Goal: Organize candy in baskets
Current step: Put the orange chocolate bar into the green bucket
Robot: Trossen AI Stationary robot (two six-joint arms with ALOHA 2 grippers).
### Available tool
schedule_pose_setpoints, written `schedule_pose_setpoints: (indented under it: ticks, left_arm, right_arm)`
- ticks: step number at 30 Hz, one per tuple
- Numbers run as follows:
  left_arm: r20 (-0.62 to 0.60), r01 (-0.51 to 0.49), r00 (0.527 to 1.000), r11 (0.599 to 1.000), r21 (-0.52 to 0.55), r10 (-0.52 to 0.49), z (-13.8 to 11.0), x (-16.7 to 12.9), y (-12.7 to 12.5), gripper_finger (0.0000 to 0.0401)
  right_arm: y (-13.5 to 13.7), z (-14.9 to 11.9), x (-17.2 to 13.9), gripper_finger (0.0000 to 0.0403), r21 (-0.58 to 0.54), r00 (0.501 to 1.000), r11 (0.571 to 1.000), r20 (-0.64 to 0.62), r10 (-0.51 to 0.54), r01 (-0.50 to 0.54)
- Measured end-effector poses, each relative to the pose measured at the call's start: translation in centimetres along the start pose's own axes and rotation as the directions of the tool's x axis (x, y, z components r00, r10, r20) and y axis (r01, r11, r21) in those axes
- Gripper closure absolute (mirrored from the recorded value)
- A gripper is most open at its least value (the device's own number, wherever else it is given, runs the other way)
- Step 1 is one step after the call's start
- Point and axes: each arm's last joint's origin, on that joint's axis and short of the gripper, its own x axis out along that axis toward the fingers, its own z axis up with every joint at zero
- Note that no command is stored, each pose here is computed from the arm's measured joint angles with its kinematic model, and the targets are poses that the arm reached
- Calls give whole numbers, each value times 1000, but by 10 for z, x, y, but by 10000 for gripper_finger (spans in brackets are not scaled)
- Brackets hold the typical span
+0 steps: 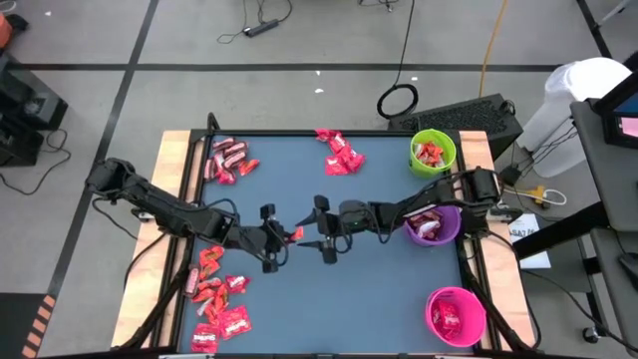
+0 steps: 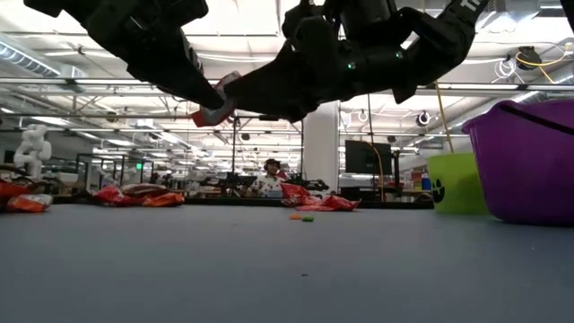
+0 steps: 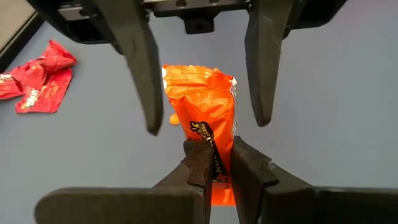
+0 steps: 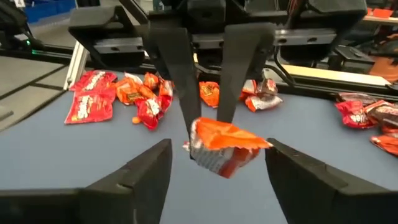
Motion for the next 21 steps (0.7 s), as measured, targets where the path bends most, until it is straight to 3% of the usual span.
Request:
schedule_pose_setpoints:
  ticks: [11,16,21]
  left_arm:
    - [3,-5,1000,1000,-2,5,0,0,1,358]
    - [13,-3,1000,1000,-8,3,1,1,1,350]
    - [-1,-7,1000,1000,-23,7,0,1,1,289]
  right_arm:
    - [0,2,0,330,21,1000,1000,16,-4,4]
    - [0,2,0,341,15,1000,1000,17,-4,4]
    - [0,3,-2,341,-10,1000,1000,-8,-10,10]
